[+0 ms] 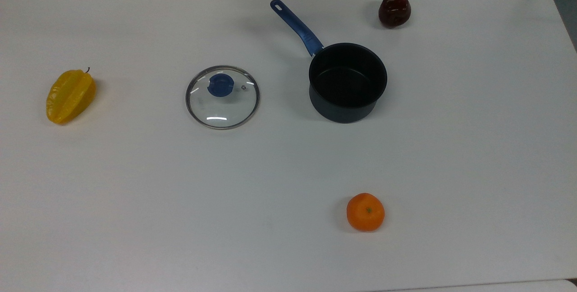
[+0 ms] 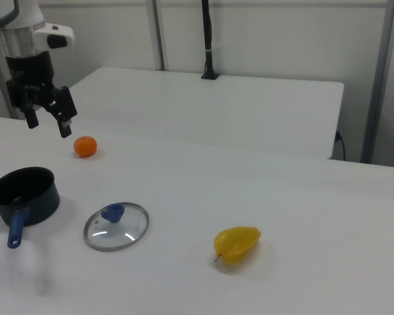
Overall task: Open lid
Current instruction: 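Open the gripper and raise it away from the lid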
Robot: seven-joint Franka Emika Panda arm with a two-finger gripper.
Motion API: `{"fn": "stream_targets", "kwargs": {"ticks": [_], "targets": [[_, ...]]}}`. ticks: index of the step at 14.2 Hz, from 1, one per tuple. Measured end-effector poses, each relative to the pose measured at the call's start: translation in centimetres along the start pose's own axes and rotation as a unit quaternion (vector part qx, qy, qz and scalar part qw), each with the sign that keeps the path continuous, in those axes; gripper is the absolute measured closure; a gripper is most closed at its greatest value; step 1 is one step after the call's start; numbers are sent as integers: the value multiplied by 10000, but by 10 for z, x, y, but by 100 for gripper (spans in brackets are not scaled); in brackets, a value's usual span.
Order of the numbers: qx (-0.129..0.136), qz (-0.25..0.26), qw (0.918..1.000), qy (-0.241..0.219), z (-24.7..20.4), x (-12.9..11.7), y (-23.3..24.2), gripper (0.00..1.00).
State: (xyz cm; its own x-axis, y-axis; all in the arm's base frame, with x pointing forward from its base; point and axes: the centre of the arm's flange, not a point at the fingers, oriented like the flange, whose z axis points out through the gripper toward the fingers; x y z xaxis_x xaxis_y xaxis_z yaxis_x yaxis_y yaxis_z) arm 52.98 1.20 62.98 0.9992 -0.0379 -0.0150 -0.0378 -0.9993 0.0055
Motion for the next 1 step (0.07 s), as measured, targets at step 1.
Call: {"fn": "stream_targets", "kwargs": {"ticks": [1], "targets": [[0,44,10000,-57,-1,-3,5,0]]}}
